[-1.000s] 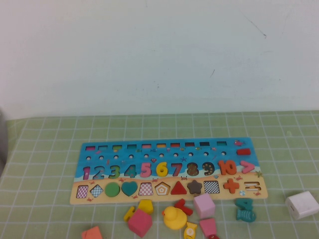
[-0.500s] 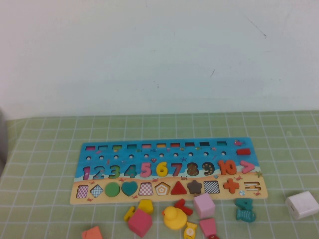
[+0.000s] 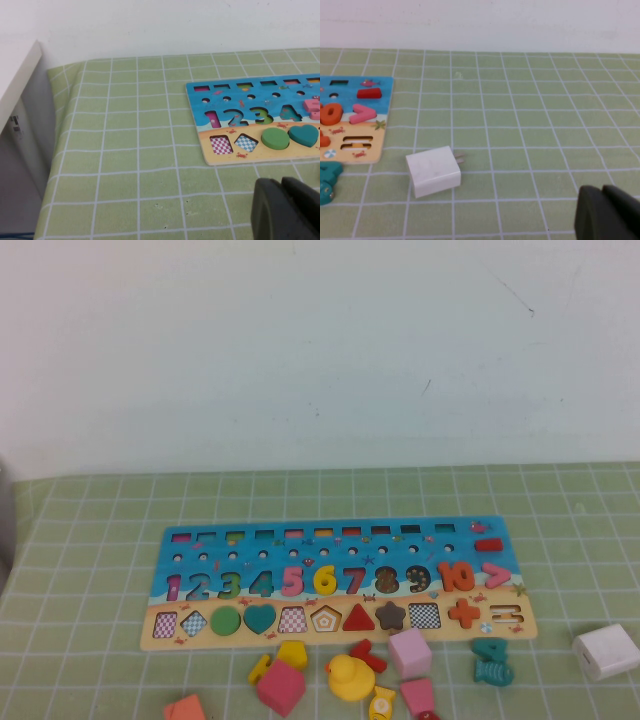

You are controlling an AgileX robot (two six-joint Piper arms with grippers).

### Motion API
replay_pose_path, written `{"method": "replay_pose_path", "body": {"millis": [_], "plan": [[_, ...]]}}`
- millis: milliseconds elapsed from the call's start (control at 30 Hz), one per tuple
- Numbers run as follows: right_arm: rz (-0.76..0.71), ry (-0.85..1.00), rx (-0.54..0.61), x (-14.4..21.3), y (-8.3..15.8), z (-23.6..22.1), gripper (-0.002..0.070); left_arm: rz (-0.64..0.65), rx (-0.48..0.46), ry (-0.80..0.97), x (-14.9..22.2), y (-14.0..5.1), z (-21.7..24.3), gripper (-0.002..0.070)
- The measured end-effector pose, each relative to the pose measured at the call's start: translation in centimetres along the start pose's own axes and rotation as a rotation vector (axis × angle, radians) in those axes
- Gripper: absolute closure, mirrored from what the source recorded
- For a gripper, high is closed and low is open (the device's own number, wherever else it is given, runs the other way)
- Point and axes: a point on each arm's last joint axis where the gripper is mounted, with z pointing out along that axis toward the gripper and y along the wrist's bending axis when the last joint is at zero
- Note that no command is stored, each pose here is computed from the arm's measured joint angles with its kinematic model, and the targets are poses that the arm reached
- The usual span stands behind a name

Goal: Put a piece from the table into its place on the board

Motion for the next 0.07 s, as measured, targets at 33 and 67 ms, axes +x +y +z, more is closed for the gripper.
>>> {"method": "replay_pose_path", "body": {"millis": [33,67], "plan": [[0.000,0.000,0.000,0.00,0.00,0.00,0.0678,0.000,0.000,0.000,0.00,0.00,0.00,0.0678],[0.000,0.000,0.000,0.00,0.00,0.00,0.0678,0.000,0.000,0.000,0.00,0.00,0.00,0.0678]]}}
